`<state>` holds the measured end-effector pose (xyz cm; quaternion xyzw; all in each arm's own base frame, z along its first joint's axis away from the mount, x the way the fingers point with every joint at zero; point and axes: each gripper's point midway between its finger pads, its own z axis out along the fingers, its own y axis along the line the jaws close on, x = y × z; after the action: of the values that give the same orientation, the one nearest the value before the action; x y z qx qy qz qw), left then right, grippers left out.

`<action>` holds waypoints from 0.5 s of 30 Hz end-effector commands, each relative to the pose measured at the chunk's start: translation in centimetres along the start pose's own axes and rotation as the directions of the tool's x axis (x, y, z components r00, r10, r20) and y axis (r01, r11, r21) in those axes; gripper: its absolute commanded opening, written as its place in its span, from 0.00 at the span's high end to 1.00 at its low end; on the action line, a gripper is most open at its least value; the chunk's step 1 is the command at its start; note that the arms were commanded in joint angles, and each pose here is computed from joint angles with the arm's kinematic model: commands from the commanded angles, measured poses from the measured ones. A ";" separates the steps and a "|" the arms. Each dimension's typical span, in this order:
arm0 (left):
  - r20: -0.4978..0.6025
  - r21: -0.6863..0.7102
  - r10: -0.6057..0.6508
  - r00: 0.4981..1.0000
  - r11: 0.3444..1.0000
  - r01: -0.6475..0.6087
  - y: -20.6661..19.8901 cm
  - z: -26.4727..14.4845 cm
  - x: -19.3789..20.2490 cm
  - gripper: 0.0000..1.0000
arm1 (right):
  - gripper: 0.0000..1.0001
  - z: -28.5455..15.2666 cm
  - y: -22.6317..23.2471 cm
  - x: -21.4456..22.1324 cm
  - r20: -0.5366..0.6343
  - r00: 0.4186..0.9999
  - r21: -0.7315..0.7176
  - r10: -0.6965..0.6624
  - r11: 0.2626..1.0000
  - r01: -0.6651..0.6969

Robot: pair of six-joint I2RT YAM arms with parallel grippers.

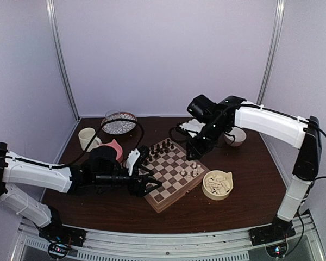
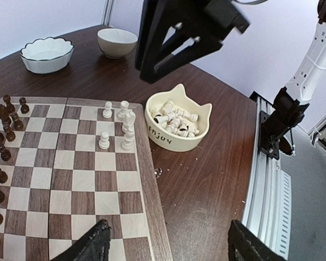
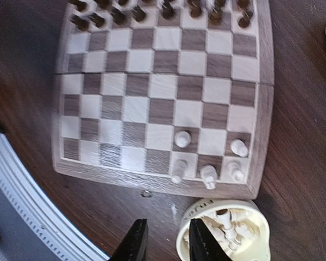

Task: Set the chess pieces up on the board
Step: Place the knight at g1, then pick up the chess pile from the storage box.

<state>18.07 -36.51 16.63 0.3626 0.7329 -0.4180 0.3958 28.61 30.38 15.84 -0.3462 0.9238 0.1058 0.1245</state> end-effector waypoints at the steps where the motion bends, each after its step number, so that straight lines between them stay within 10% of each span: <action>1: 0.007 0.018 0.033 0.999 0.999 -0.033 -0.1 0.8 -0.3 0.26 | 0.69 -2.9 4.3 -3.6 0.284 0.959 -0.246 -0.009 0.966 0.081; 9: 0.006 -0.045 0.065 0.998 0.997 -0.065 0.6 1.7 0.5 0.27 | 0.55 -6.6 8.0 -3.7 0.595 0.793 -0.481 0.133 0.849 0.218; 15: 0.120 -0.165 -0.043 0.992 0.984 0.063 2.4 1.8 -2.7 0.27 | 0.57 -5.9 8.5 -4.3 0.533 0.776 -0.673 0.337 0.724 0.148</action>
<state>18.86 -36.97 13.98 0.3557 0.7551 -0.3809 0.3978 24.02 35.63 19.19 -0.3043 0.8024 0.4436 0.2586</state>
